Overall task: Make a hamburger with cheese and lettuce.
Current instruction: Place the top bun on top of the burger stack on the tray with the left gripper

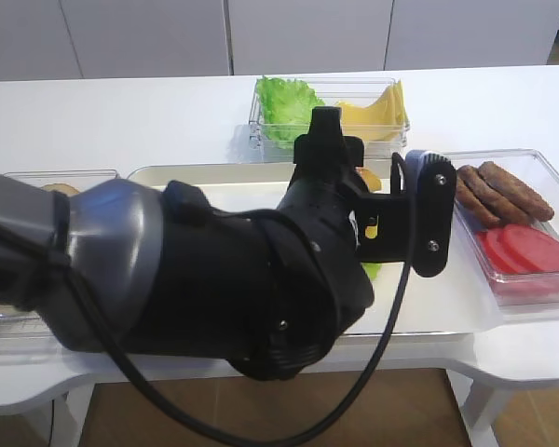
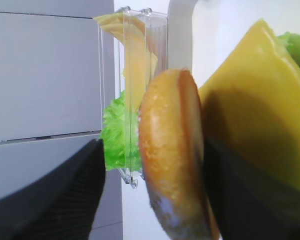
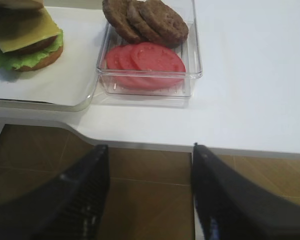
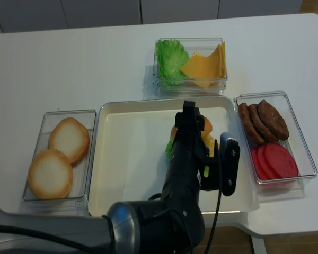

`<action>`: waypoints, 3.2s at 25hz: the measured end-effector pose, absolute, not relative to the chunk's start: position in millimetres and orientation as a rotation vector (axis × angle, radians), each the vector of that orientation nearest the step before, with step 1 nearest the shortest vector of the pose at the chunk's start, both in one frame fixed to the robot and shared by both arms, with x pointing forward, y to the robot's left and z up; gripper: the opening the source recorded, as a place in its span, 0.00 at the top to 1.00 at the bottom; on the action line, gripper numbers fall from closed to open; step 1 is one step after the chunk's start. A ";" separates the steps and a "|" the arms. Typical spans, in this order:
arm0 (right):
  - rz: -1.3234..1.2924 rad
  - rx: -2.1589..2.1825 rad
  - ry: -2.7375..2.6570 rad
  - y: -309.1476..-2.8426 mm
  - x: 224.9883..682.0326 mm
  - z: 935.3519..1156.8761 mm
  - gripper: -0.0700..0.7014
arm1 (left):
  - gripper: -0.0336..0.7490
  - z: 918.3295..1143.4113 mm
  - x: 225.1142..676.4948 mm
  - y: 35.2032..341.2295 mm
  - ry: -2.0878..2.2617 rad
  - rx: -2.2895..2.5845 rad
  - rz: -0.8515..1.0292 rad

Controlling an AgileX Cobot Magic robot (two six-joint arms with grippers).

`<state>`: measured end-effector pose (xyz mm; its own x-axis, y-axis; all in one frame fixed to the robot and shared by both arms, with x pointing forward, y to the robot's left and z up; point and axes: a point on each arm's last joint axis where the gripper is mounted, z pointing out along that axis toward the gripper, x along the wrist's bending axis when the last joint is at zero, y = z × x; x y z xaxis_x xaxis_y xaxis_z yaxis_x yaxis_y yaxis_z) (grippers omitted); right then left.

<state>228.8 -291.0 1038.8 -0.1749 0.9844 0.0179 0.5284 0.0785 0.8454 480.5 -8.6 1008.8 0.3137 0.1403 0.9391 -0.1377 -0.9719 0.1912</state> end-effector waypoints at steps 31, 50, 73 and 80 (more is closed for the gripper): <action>0.993 1.499 1.771 -291.0 228.8 1038.8 0.39 | 0.35 1010.5 472.9 -10.4 0.111 2.356 1.483; 0.994 1.501 1.770 -291.0 228.8 1038.8 0.39 | 0.35 1007.7 469.8 -10.8 0.256 2.346 1.344; 0.994 1.501 1.770 -291.0 228.8 1038.8 0.39 | 0.35 1022.2 462.6 -5.8 0.402 2.305 1.197; 0.994 1.501 1.770 -291.0 228.8 1038.8 0.39 | 0.35 1024.0 459.6 -3.4 0.490 2.301 1.120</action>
<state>228.8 -291.0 1038.8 -0.1739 0.9846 0.0194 0.5287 0.0767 0.8453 459.6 -3.4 1024.0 0.5910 0.5280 0.6099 0.0892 -0.7942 0.6011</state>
